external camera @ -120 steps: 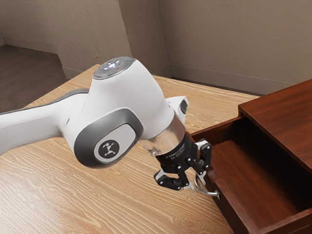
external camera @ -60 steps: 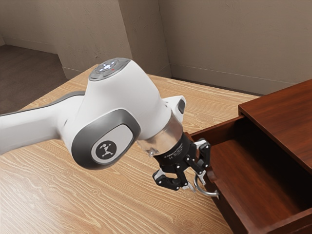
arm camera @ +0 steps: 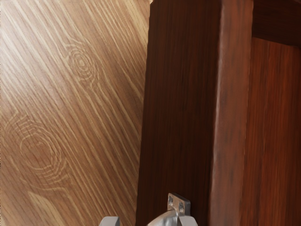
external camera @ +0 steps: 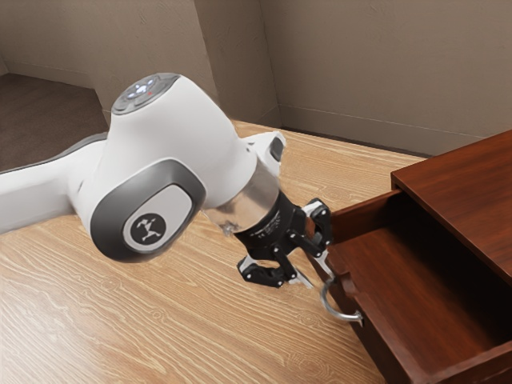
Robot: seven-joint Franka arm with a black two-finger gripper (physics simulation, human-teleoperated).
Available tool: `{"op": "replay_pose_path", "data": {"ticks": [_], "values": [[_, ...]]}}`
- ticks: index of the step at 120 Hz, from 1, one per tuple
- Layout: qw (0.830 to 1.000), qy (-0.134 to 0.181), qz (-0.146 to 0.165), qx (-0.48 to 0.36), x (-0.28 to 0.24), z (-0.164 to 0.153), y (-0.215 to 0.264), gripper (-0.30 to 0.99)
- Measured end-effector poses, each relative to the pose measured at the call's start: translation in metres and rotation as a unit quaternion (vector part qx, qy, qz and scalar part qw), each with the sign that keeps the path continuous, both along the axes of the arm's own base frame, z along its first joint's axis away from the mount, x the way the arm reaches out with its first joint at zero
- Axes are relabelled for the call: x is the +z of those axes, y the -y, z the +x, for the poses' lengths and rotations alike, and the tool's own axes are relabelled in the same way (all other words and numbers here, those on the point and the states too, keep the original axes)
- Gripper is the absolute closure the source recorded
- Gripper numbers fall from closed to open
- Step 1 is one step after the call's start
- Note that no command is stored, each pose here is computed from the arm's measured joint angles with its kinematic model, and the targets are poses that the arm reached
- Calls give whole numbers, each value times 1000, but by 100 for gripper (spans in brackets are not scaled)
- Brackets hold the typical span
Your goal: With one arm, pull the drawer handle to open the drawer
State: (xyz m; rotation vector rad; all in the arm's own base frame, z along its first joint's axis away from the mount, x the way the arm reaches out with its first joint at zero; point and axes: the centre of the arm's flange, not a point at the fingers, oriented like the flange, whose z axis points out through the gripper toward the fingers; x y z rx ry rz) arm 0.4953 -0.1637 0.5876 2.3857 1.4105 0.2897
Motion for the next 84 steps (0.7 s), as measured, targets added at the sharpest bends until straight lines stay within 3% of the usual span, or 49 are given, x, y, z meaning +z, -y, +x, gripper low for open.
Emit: {"op": "replay_pose_path", "data": {"ticks": [19,42,51,63,84], "values": [[1000,14,0,-2,19,-10,-6,53],[1000,22,13,-6,105,-22,-15,23],[1000,3,16,10,126,-23,-36,16],[999,-15,29,-3,171,-50,-18,10],[992,-103,66,-15,145,-72,0,4]]}}
